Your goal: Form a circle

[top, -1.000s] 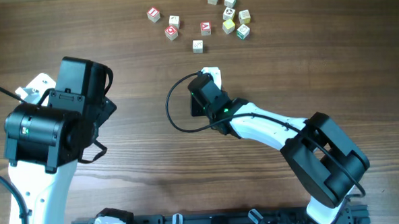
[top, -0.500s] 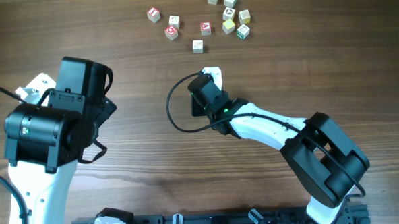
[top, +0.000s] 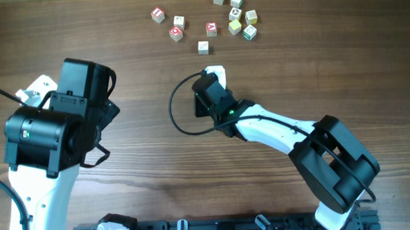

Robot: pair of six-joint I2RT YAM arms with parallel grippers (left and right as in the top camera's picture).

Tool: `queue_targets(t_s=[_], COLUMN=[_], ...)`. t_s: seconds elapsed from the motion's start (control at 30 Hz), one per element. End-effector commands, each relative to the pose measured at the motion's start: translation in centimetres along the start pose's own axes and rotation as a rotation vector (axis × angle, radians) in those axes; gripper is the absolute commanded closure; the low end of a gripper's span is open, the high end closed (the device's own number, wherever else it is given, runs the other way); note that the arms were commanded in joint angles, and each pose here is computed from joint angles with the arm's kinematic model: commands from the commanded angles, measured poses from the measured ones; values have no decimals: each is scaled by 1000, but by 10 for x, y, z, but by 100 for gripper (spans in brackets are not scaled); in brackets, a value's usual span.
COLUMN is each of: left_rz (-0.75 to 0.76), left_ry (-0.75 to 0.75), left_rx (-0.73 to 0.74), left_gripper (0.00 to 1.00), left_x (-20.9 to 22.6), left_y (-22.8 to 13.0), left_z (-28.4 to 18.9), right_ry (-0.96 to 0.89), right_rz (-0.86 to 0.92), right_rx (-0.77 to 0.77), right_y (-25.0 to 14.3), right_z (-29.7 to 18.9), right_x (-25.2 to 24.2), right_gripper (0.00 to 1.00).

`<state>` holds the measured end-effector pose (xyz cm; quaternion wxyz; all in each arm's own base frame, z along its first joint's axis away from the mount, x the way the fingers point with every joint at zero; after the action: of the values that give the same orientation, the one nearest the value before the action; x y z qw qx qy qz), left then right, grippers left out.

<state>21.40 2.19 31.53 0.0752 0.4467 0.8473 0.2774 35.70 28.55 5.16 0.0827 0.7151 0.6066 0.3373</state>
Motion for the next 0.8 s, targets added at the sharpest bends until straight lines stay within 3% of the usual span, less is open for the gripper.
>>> queue_targets(t_s=[0.0,0.17,0.37,0.53,0.77], left_rz=[-9,-9,-9,-9,-9], left_ry=[1,1,1,1,1], left_rx=[-7,-7,-6,-7,-7], left_gripper=[0,0,0,0,0], left_x=[3,3,3,3,3], left_y=[1,1,1,1,1], left_z=[-1,-1,-1,-1,-1], right_ry=[73,-41,-163,-10,72], right_rz=[-28,51,147,-2,19], right_rx=[-31,-117,-113,-128,-103], right_y=[17,24,17,27,43], right_z=[-24,-47,-51,-43,-3], right_x=[26,16,-10,22,27], right_gripper=[95,95,96,95,95])
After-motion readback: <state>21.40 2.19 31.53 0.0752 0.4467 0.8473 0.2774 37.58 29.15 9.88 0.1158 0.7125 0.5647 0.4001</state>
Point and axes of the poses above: each gripper's point midway between its finger pads, its own z axis out along the fingers, its own x axis along the line the jaws close on, y = z × x, the point moved 2 cm from there along -z, back along the fingers, and after that the axes turned 13 degrees about z, right-handed, at the moved point
